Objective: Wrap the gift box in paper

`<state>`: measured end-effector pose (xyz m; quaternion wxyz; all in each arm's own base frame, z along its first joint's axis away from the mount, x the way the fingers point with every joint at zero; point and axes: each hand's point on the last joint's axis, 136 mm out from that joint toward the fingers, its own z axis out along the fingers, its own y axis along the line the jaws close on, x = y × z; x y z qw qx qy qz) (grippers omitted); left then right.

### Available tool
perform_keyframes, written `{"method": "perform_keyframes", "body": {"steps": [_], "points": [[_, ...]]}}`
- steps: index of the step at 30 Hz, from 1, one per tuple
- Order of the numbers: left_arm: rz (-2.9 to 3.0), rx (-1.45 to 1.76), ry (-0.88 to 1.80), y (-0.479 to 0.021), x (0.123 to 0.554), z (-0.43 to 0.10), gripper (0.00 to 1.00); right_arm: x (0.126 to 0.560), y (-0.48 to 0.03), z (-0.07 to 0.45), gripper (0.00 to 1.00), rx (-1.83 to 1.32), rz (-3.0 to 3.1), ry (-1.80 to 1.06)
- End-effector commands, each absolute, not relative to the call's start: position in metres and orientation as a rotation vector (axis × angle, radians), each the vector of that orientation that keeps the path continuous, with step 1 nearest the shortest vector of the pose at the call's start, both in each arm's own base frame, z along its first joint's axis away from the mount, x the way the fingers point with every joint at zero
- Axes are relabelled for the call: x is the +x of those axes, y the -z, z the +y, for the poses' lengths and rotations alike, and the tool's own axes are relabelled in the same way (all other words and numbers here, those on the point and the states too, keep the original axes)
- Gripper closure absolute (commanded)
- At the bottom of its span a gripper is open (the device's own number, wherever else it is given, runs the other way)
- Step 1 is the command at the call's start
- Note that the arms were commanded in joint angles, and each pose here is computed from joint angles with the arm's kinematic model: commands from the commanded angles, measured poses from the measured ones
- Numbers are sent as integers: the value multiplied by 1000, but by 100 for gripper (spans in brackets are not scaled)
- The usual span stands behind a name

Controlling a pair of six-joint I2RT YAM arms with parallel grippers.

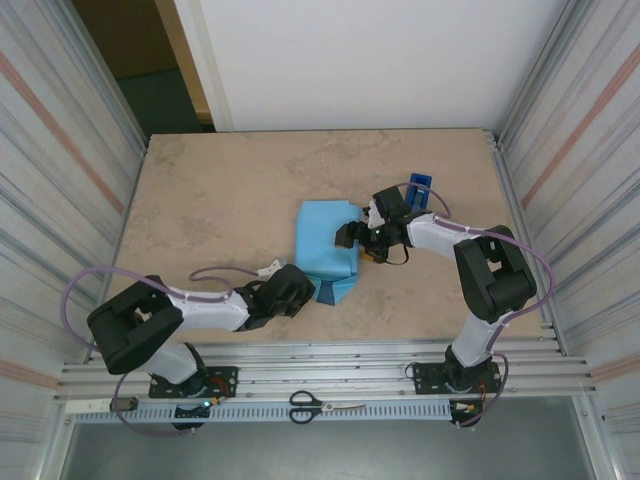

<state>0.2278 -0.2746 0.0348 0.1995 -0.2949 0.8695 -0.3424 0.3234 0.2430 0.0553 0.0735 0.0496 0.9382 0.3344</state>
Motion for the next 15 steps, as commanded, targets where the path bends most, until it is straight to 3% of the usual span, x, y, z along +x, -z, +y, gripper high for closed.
{"method": "perform_keyframes", "body": {"steps": [1, 7, 15], "points": [[2453, -821, 946, -29, 227, -283, 100, 285, -14, 221, 15, 223, 3014, -834], [2525, -887, 881, -10, 215, -277, 100, 284, -13, 220, 15, 221, 3017, -833], [2465, -790, 913, -53, 225, -283, 100, 286, -14, 220, 15, 226, 3015, -833]]}}
